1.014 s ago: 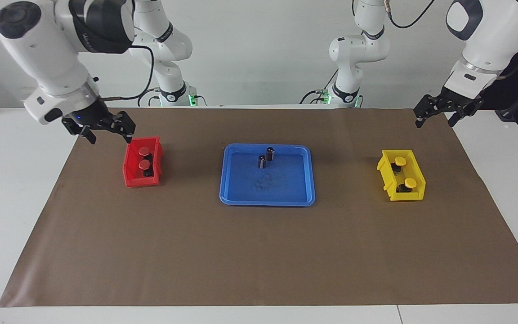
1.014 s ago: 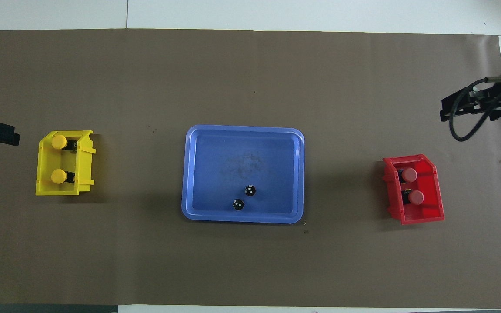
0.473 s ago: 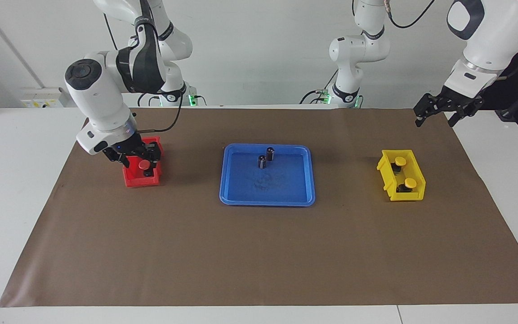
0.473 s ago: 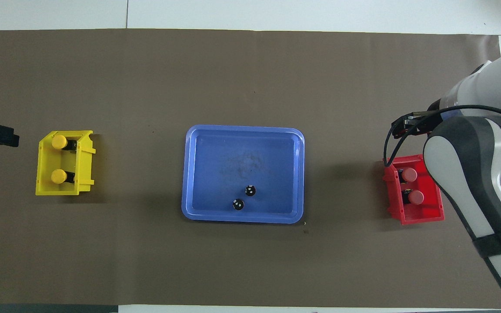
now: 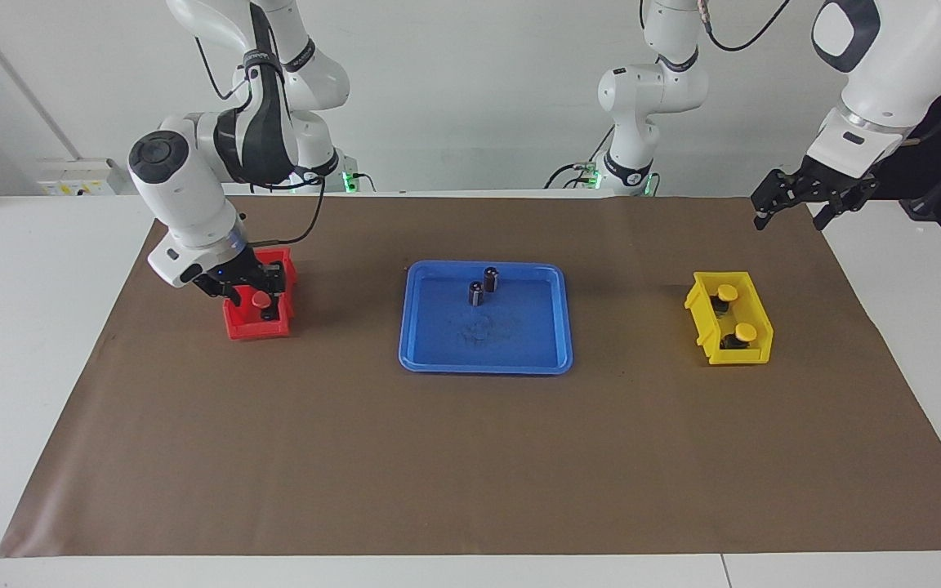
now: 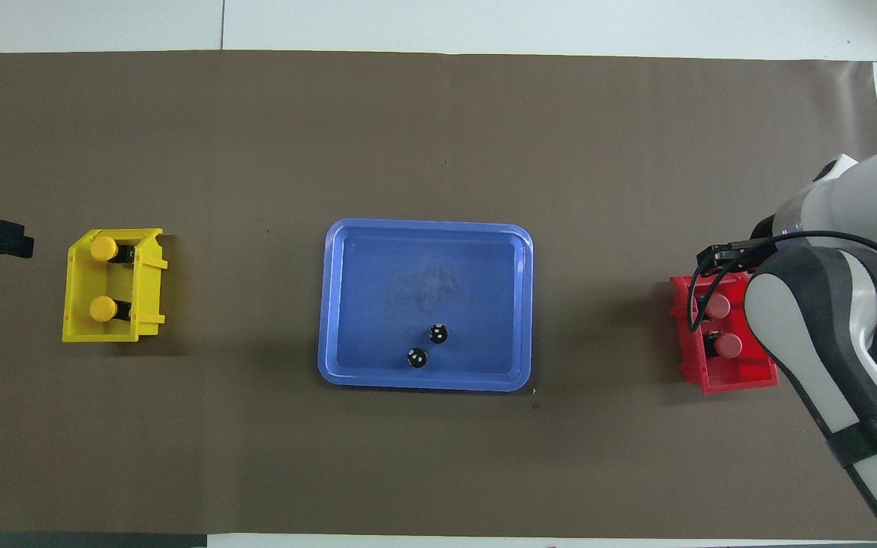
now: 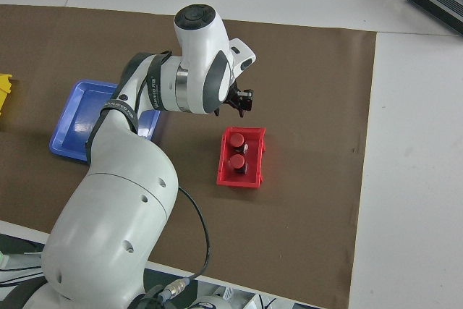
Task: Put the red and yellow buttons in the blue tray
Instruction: 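Reach the right gripper down into the red bin to a red button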
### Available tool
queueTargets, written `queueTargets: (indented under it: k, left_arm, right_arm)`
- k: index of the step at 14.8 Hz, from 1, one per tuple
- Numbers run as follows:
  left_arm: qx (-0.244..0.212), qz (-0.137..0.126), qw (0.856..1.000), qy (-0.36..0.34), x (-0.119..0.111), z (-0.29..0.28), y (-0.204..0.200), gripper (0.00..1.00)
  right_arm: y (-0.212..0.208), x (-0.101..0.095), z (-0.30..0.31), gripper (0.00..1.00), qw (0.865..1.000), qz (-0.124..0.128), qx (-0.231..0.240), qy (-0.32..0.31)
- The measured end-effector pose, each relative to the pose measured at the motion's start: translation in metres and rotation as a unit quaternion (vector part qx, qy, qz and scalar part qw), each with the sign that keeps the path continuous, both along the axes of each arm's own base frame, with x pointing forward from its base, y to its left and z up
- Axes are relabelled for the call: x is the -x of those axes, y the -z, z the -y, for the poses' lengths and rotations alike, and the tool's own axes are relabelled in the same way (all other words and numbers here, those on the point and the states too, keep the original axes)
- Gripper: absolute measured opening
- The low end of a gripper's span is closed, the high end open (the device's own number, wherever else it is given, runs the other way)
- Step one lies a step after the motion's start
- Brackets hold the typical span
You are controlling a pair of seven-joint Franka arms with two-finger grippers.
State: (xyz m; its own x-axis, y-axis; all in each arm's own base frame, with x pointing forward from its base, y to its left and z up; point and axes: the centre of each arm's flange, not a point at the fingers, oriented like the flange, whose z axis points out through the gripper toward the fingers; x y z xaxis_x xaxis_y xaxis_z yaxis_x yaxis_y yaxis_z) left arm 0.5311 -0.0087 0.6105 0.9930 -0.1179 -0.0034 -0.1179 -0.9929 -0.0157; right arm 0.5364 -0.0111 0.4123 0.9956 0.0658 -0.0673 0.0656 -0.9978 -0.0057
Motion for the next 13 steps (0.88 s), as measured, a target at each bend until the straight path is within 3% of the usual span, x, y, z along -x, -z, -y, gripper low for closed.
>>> queueTargets:
  k: [5,9,13]
  left_arm:
    - [0.000,0.000,1.000,0.000,0.000,0.000,0.000,1.00]
    - [0.000,-0.001,1.000,-0.001,0.000,-0.002,0.003,1.00]
    - [0.001,0.015,1.000,-0.001,0.001,-0.003,0.024,1.00]
  right_arm:
    - [0.024,0.026,0.003,0.63,1.000,0.008,-0.001,-0.006]
    - [0.032,0.033,0.002,0.62,1.000,0.013,-0.001,-0.010]
    - [0.038,0.036,0.002,0.62,1.000,0.013,-0.002,-0.024]
